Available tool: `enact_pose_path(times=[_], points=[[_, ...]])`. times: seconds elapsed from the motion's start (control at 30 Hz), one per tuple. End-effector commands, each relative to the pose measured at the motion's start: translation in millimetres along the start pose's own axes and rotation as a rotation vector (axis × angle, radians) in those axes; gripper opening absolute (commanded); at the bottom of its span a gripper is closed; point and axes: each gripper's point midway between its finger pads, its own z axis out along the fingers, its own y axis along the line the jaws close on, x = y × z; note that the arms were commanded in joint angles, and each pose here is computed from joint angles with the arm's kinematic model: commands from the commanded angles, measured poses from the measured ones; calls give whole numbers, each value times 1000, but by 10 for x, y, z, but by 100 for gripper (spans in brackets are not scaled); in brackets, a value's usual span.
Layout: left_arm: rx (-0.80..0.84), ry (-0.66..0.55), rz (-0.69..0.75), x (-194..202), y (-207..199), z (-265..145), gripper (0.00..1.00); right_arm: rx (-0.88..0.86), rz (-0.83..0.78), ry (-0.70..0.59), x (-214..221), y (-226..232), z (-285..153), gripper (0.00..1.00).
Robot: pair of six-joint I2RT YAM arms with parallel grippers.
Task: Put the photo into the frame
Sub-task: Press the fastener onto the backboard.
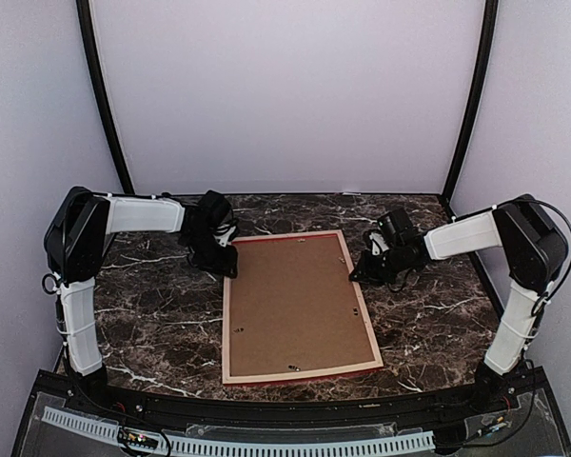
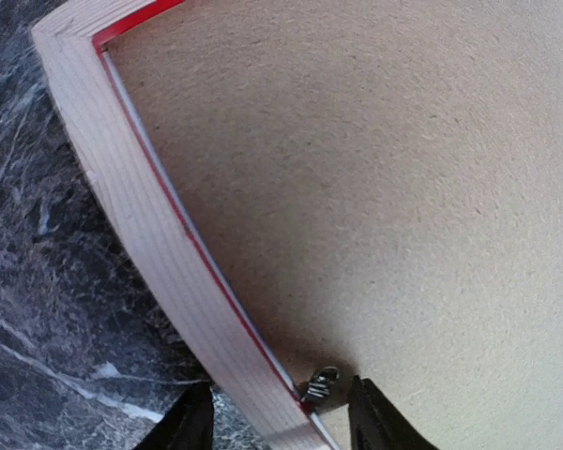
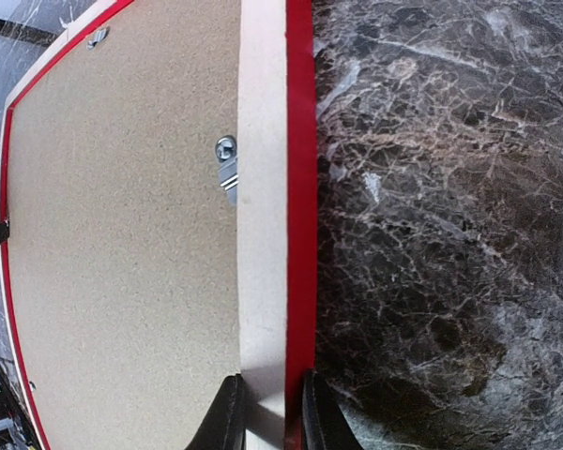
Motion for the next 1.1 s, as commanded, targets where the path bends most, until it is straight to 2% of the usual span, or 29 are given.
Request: enact_pose_path(times=[0.0,0.1,0.13,0.27,0.4,0.67,0.9,1.07], points=[[22,-69,8,-100,-65,-266,61,188,107,174,589,-564,67,0],[28,-95,4,-104,-86,-428,74,183,107,167,592,-565,75,0],[31,-84,-1,-54,-86,-435,81,180,107,164,589,-564,81,0],[76,-77,-24,93,-146,-539,94,168,109,152,566,-546,93,0],[175,-73,-51,301,-314,-617,95,163,109,142,558,-544,100,0],[243,-70,-51,880,-606,-782,94,159,107,132,570,-559,130,0],[183,-13,23,1404,-779,-640,93,155,107,123,578,-558,137,0],[84,8,79,1474,-772,-486,93,148,101,122,594,-521,139,0]])
